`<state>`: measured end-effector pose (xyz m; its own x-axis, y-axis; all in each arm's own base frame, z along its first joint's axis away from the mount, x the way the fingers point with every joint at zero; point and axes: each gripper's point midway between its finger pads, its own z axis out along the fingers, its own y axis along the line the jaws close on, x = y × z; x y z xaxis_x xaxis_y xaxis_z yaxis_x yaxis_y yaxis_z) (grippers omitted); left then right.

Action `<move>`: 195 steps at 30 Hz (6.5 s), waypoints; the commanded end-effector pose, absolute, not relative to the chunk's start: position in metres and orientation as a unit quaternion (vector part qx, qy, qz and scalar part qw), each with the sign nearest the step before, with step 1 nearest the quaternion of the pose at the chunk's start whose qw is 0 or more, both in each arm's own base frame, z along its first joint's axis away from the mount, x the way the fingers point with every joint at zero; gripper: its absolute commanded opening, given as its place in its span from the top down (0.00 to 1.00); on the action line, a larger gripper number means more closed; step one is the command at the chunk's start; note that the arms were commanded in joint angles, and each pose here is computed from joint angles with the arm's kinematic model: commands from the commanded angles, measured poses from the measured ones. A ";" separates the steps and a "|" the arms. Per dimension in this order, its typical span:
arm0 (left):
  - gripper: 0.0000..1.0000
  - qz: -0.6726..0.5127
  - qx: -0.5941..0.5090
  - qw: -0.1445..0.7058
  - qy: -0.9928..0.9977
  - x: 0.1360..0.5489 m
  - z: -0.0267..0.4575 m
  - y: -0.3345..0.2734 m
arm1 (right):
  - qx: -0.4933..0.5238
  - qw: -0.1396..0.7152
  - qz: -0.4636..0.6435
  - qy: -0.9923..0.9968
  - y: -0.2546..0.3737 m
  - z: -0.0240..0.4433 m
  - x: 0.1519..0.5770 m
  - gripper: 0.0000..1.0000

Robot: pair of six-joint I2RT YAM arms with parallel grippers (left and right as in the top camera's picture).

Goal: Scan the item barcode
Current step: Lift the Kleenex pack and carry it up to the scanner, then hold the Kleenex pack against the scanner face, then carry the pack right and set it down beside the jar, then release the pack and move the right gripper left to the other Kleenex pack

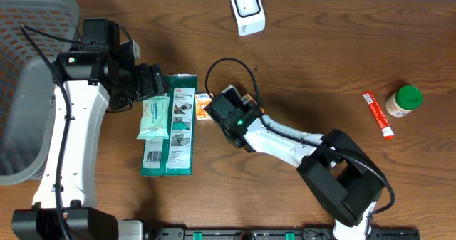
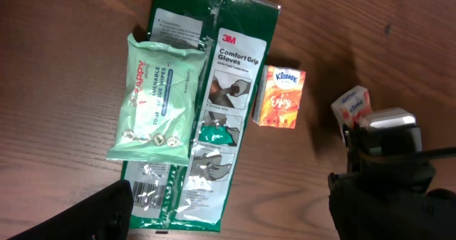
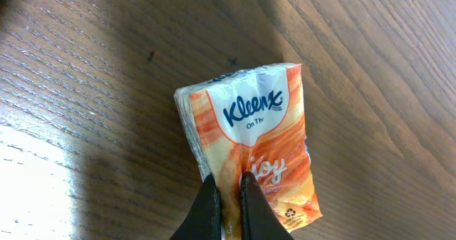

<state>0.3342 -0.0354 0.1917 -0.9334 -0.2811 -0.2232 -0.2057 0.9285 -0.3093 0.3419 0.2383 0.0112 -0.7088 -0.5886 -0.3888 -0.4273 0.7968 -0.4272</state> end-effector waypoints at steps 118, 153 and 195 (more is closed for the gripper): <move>0.11 -0.134 -0.119 0.132 0.975 0.334 0.190 -0.034 | 0.079 0.304 0.604 0.733 0.230 0.285 0.576 0.99; 0.11 -0.134 -0.119 0.132 0.975 0.334 0.190 -0.034 | -0.079 0.072 -0.219 0.970 -0.015 0.058 0.361 0.99; 0.11 -0.134 -0.120 0.132 0.975 0.334 0.190 -0.034 | -0.004 0.291 -0.068 0.954 -0.020 0.110 0.404 0.16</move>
